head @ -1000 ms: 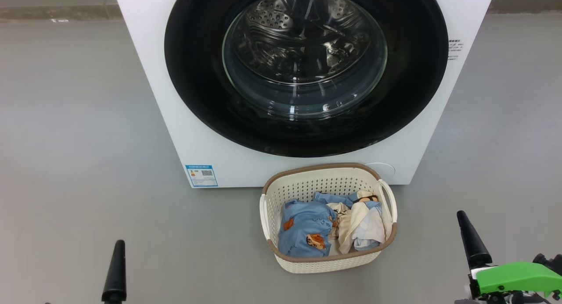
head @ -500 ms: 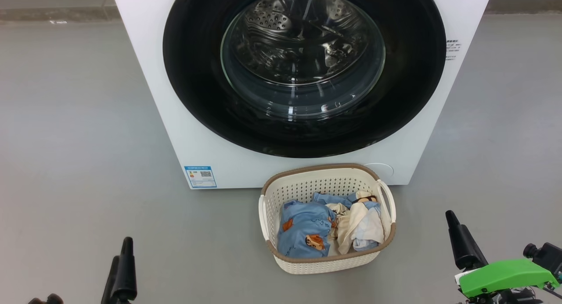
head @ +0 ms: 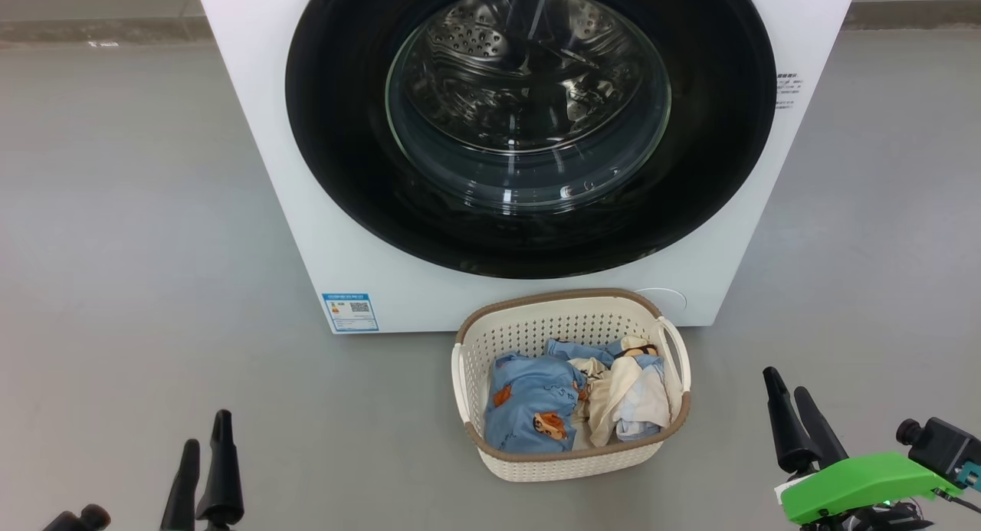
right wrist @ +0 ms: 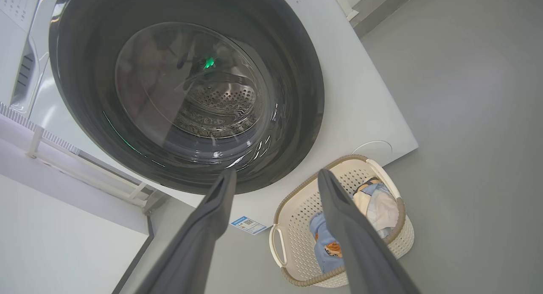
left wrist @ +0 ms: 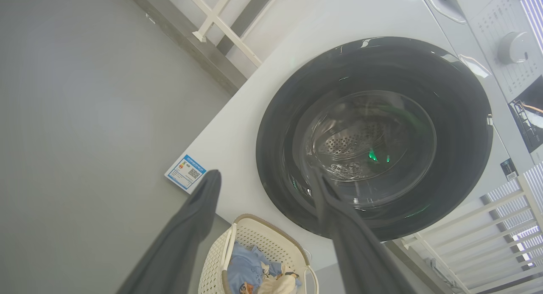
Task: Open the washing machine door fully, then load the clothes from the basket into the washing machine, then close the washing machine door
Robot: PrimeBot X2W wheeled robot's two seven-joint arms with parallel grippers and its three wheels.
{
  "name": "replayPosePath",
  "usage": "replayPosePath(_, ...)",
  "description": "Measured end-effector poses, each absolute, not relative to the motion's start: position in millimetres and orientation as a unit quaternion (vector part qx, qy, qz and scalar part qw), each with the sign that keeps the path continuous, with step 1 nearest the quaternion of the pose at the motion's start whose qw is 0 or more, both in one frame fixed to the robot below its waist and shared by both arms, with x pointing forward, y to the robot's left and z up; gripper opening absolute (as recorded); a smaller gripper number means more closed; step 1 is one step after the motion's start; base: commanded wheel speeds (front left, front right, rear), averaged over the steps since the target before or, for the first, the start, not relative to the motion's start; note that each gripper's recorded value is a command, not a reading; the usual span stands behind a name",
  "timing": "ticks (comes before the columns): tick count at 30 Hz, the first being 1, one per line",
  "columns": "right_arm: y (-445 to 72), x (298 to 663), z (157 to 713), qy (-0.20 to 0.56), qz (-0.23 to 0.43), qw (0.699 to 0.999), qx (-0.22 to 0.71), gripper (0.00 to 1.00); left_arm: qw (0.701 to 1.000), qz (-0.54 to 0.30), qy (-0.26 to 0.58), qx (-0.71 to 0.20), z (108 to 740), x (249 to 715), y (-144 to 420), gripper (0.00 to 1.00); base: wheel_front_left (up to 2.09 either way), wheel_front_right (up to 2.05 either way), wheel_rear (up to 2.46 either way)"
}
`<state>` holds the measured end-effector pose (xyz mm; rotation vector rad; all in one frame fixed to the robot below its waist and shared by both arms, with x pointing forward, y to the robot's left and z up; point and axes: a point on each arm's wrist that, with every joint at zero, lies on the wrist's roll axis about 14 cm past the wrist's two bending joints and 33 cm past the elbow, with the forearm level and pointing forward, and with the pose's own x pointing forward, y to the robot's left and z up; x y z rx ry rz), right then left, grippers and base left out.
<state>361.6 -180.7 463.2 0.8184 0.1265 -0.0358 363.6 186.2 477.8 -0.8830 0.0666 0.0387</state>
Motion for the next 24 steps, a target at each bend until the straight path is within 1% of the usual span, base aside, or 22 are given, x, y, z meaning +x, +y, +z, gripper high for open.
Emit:
replayPosePath(11,-174,362,464,0.061,-0.003,0.935,0.348,1.0,0.93,0.009,0.017,-0.366,486,365,187,1.0,0.0,0.0,0.0)
replayPosePath(24,-168,368,474,0.041,0.018,0.957,0.288,1.0,0.954,-0.002,0.002,-0.299,493,366,186,1.0,0.0,0.0,0.0)
